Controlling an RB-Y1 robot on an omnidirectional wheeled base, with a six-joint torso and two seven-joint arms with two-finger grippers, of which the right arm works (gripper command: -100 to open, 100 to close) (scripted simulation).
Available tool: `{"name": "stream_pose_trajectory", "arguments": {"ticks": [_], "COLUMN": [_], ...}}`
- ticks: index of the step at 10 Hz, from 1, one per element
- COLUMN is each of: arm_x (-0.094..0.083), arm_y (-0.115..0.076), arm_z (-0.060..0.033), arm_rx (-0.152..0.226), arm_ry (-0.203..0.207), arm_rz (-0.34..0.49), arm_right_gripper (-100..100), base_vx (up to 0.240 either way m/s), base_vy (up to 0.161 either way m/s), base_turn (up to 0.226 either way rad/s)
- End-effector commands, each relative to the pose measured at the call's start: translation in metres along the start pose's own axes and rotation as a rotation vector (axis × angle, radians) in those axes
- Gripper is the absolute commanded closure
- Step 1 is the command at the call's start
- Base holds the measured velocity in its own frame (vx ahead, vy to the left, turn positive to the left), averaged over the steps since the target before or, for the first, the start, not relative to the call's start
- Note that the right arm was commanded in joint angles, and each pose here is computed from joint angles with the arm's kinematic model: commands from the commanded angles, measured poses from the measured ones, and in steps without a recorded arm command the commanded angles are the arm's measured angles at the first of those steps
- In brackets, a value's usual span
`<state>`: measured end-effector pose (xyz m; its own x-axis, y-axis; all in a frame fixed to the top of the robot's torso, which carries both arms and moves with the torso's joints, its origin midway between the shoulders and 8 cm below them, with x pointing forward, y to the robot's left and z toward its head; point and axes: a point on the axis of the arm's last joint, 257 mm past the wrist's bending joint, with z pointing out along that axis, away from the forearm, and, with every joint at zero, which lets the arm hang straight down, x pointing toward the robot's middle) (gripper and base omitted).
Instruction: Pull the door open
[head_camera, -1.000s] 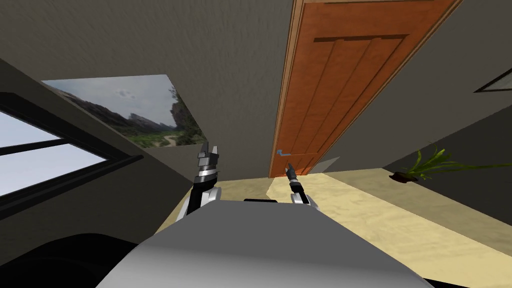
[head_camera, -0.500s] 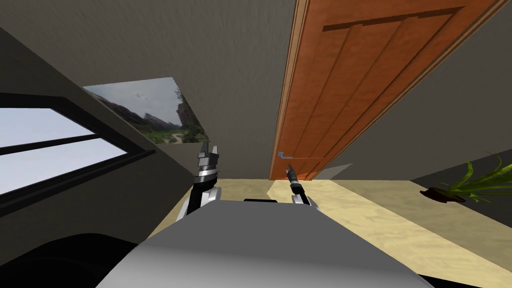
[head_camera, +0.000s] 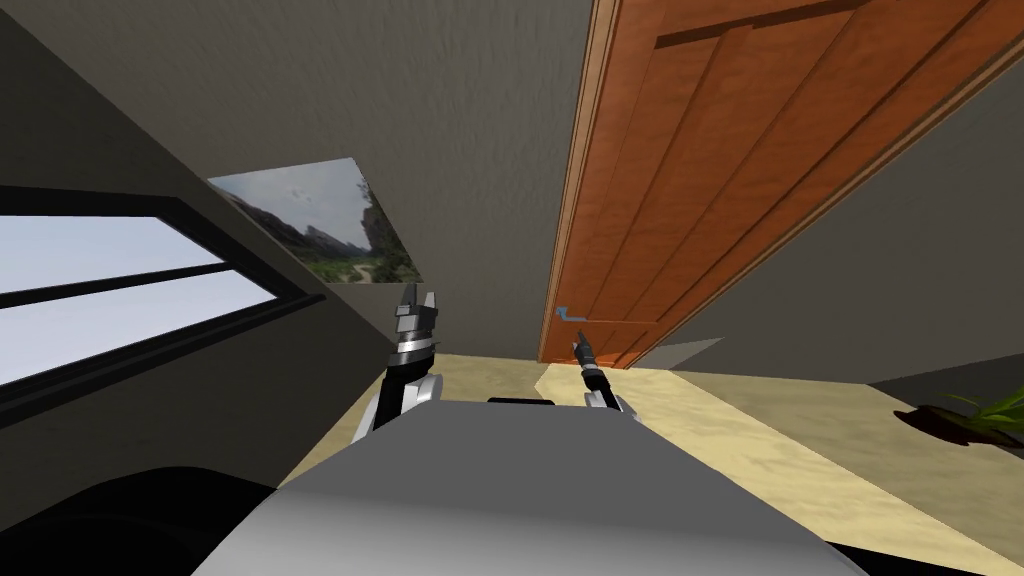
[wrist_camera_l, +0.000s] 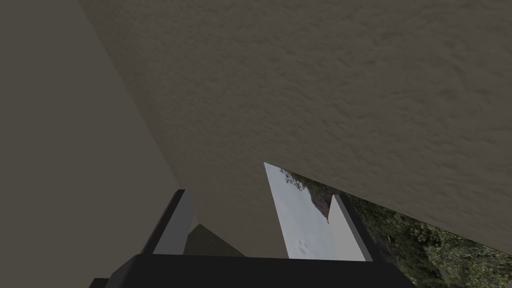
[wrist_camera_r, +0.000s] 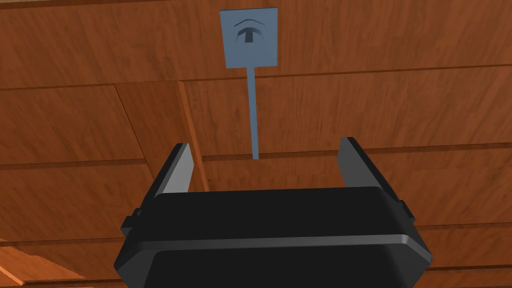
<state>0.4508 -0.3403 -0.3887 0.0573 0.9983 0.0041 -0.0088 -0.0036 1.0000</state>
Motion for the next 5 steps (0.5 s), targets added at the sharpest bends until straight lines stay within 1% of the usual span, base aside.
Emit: {"name": "stream_pose_trajectory", "arguments": {"ticks": [1,2,3,4,5], "arm_x": [0.000,-0.015,-0.020,-0.032,-0.046], "arm_y": [0.000,-0.002,-0.002,-0.003,-0.004], "arm_z": [0.0000,-0.0062,-0.0086,-0.0141,-0.0203], "arm_rx": [0.000,0.001,0.001,0.002,0.002], "arm_ry": [0.000,-0.018,-0.024,-0.039,-0.056], "arm_rz": [0.000,0.001,0.001,0.002,0.002], "arm_right_gripper": [-100,-100,-100,-100,-100], "base_vx": [0.012,0.118,0.195,0.211,0.213], "base_vy": [-0.037,0.012,0.051,0.049,0.036], "base_turn": [0.019,0.120,0.139,0.112,0.158]}}
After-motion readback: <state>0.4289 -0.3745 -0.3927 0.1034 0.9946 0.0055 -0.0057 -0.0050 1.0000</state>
